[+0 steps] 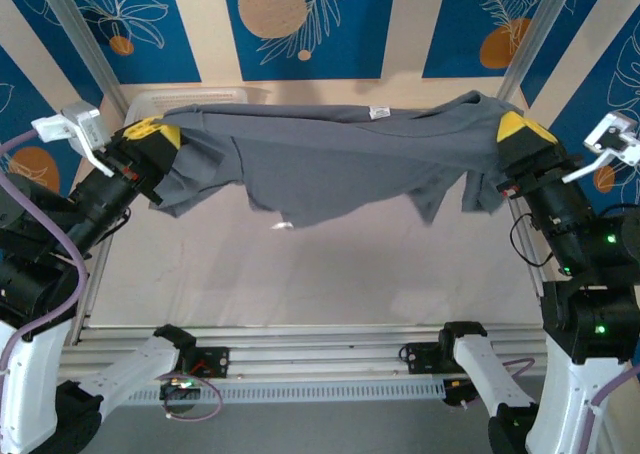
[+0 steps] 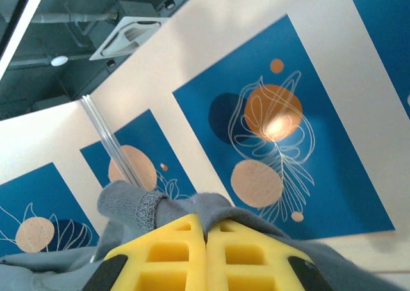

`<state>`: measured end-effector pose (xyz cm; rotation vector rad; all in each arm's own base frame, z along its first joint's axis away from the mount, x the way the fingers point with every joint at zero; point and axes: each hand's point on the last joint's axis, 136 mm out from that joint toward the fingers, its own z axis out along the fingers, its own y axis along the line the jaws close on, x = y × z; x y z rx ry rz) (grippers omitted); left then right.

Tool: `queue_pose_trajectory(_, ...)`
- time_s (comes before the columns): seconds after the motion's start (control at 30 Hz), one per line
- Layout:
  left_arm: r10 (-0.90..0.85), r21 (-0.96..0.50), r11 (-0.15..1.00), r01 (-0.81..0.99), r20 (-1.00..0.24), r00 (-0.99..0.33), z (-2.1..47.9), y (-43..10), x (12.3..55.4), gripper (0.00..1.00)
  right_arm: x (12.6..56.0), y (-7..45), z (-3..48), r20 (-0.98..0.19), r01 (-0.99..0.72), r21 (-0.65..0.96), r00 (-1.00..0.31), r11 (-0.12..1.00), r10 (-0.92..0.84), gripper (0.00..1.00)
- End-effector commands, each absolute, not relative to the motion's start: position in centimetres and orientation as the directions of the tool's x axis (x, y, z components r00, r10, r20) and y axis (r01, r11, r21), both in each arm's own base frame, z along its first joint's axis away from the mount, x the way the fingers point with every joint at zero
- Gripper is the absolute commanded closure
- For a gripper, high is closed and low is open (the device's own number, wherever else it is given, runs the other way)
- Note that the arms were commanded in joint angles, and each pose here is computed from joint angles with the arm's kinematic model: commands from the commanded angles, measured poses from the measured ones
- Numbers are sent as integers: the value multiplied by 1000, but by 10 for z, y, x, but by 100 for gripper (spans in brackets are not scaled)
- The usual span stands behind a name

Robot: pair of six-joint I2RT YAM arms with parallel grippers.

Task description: Fold the inside-out t-shirt

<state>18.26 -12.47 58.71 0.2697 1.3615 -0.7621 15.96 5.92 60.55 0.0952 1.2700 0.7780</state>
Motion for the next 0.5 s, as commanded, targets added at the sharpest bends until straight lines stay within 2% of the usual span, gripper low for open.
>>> queue_pose_trajectory(0.0, -316, -205, 766, 609, -946, 79, 596, -114, 175, 100, 133, 52, 639, -807, -482, 400, 217, 779, 549, 100)
queue_pose_trajectory(0.13, -285, -201, 821, 535, -955, 78, 591, -107, 191, 100, 153, 51, 633, -815, -454, 432, 174, 779, 553, 100)
queue_pose_trajectory(0.23, -238, -200, 885, 420, -971, 38, 573, -103, 230, 100, 191, 51, 609, -824, -420, 479, 89, 771, 560, 100)
queue_pose_trajectory(0.37, -135, -160, 934, 318, -986, -99, 531, -119, 299, 100, 266, 42, 550, -825, -268, 555, -59, 787, 562, 100)
queue_pose_trajectory(0.47, -87, -138, 953, 270, -978, -191, 491, -136, 354, 100, 328, 29, 485, -815, -84, 566, -204, 820, 542, 100)
